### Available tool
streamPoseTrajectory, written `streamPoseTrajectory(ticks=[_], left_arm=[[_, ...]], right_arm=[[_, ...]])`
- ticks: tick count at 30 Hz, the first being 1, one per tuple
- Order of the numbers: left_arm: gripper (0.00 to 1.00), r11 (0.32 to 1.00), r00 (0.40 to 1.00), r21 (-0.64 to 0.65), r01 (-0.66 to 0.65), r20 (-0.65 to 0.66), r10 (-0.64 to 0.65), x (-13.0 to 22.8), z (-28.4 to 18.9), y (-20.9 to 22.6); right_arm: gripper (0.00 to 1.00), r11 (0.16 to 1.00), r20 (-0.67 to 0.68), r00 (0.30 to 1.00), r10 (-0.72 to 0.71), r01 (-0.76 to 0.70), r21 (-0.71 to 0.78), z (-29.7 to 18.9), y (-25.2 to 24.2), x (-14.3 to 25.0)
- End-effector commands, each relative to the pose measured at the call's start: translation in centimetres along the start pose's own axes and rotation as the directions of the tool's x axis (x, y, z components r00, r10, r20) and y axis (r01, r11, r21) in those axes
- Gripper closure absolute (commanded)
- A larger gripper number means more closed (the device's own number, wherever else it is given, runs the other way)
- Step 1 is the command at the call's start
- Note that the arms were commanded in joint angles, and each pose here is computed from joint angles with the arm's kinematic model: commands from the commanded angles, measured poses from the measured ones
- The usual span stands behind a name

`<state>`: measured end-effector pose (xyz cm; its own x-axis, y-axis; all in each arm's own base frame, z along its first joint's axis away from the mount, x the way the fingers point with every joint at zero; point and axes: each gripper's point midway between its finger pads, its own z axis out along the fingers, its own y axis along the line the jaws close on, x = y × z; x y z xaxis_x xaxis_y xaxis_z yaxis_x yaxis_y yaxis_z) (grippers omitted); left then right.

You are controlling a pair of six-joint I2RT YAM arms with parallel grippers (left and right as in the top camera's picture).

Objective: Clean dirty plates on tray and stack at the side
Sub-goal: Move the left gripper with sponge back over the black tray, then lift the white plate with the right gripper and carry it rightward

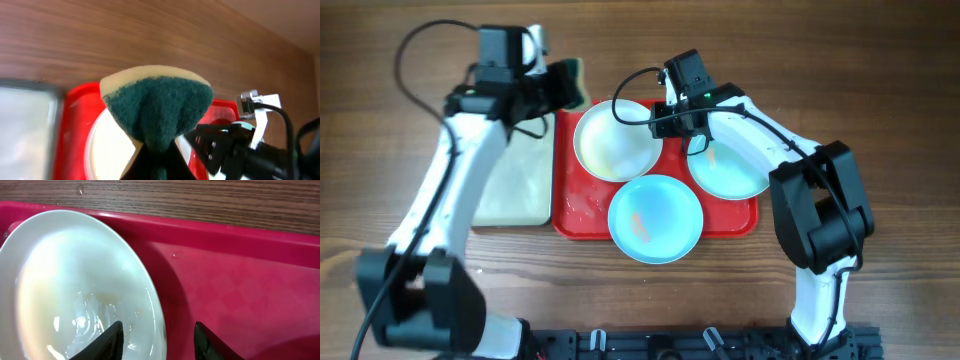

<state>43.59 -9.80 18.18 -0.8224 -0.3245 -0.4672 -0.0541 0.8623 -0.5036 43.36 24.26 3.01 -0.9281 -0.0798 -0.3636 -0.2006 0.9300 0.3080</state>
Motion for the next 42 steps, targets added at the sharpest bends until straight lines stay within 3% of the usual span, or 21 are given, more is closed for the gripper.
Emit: streamPoseTrajectory(ticks=[1, 5, 10, 13, 17, 19, 21, 26, 32, 39, 42], left_arm=[[0.96, 0.996, 0.995, -0.068, 0.062, 0.083, -0.056, -2.3, -4.7, 3.6], [0.96, 0.951, 0.972, -0.21, 0.227, 0.102, -0.21, -2.0, -8.1, 10.6], [0.96, 0.887, 0.942, -0.317, 0.335, 0.105, -0.319, -0.5, -10.3, 15.4], [0.96, 0.892, 0.951, -0.332, 0.306, 0.075, -0.299, 0.3, -10.1, 15.9], [0.96, 0.886, 0.948, -0.341, 0.313, 0.051, -0.315, 1.1, -9.9, 16.1], [0.96, 0.885, 0.947, -0.343, 0.314, 0.045, -0.318, 1.3, -9.9, 16.1], [0.96, 0.885, 0.946, -0.344, 0.315, 0.042, -0.321, 1.4, -9.9, 16.1], [0.96, 0.898, 0.958, -0.342, 0.275, 0.015, -0.288, 1.7, -9.6, 15.5], [0.96, 0.894, 0.954, -0.35, 0.279, -0.004, -0.299, 2.3, -9.7, 15.6], [0.96, 0.896, 0.96, -0.363, 0.256, -0.016, -0.28, 2.5, -9.8, 15.8], [0.96, 0.859, 0.96, -0.447, 0.248, -0.007, -0.281, 2.9, -10.4, 17.2]], right_arm=[[0.54, 1.0, 0.007, 1.0, -0.007, 0.007, 0.005, 0.0, 0.2, 0.0], [0.59, 1.0, -0.025, 1.0, -0.001, 0.002, 0.015, 1.3, -0.3, 0.8], [0.67, 1.0, -0.034, 0.999, 0.001, -0.001, 0.019, 2.3, -0.6, 1.1], [0.68, 1.0, -0.025, 1.0, -0.001, 0.001, 0.016, 2.3, -0.6, 0.9], [0.83, 1.0, -0.041, 0.999, 0.002, -0.001, 0.021, 2.8, -0.8, 1.4], [0.85, 1.0, -0.041, 0.999, 0.003, -0.002, 0.021, 2.8, -0.8, 1.4], [0.96, 1.0, -0.034, 0.999, 0.001, -0.001, 0.019, 2.8, -0.8, 1.2], [0.96, 1.0, 0.023, 1.0, -0.007, 0.007, 0.001, 1.3, 0.2, -1.1], [0.96, 0.999, 0.159, 0.987, -0.029, 0.036, -0.037, -4.0, 2.7, -5.6], [0.96, 0.998, 0.224, 0.974, -0.043, 0.053, -0.039, -6.6, 4.2, -7.8], [0.96, 0.997, 0.243, 0.968, -0.06, 0.072, -0.042, -6.5, 5.6, -7.8]])
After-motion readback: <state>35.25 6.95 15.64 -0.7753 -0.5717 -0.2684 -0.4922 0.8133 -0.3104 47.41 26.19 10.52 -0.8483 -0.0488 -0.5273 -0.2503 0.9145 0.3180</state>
